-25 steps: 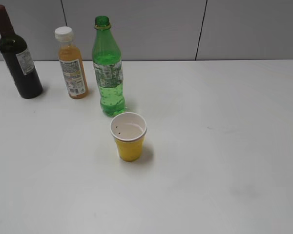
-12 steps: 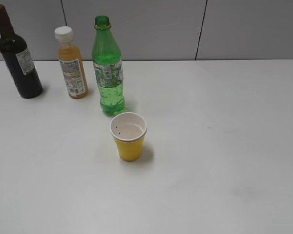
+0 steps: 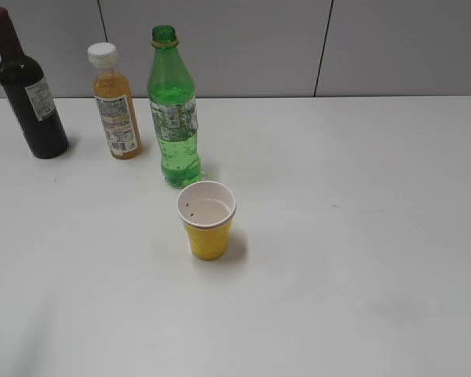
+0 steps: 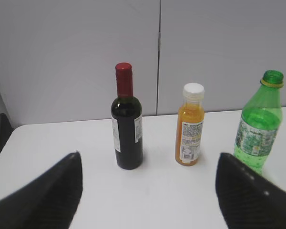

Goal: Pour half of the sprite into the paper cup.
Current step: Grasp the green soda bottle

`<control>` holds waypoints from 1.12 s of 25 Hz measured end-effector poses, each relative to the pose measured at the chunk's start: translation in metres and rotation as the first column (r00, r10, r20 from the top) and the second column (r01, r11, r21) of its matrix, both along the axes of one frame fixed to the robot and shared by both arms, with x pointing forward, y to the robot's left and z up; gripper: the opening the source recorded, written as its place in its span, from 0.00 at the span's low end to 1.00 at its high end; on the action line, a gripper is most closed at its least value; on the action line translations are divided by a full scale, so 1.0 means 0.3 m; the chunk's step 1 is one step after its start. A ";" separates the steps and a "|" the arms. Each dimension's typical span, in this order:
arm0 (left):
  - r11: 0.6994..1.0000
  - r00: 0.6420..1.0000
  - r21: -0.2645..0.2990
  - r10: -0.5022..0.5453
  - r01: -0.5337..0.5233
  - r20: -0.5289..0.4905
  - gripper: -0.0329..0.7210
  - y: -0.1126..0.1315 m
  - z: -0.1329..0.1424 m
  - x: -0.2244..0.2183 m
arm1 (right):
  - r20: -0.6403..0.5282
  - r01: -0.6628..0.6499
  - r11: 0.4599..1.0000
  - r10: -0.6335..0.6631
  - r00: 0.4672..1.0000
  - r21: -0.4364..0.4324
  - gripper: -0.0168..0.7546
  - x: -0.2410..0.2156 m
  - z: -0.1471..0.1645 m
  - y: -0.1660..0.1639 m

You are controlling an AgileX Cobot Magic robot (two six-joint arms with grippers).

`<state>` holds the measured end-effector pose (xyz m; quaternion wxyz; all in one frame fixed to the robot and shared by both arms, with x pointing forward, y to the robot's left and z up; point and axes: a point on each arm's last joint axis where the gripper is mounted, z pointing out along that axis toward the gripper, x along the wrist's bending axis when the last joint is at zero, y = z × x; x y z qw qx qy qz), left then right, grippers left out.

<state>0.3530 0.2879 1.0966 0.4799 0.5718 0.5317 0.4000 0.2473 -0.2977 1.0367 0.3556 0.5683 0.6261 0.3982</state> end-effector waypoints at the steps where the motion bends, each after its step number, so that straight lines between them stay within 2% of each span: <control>1: 1.000 1.000 0.000 0.006 -0.006 -0.003 0.92 -0.001 -0.006 0.032 | 0.000 0.000 1.000 0.000 1.000 0.000 0.78 0.000 0.000 0.000; 6: 1.000 1.000 0.003 0.026 -0.026 -0.014 0.91 -0.009 -0.049 0.177 | 0.000 0.000 1.000 0.000 1.000 0.000 0.78 0.000 0.000 0.000; 15: 0.995 0.994 0.042 -0.089 0.091 -0.059 0.88 -0.124 -0.184 0.362 | 0.000 0.000 1.000 0.000 1.000 0.000 0.78 0.000 0.000 0.000; 22: 0.987 0.991 0.102 -0.124 0.128 -0.045 0.87 -0.159 -0.282 0.456 | 0.000 0.000 1.000 0.000 1.000 0.000 0.77 0.000 0.000 0.000; 28: 0.976 0.979 0.082 -0.201 0.202 -0.019 0.87 -0.196 -0.345 0.502 | 0.000 0.000 1.000 0.000 1.000 0.000 0.77 0.000 0.000 0.000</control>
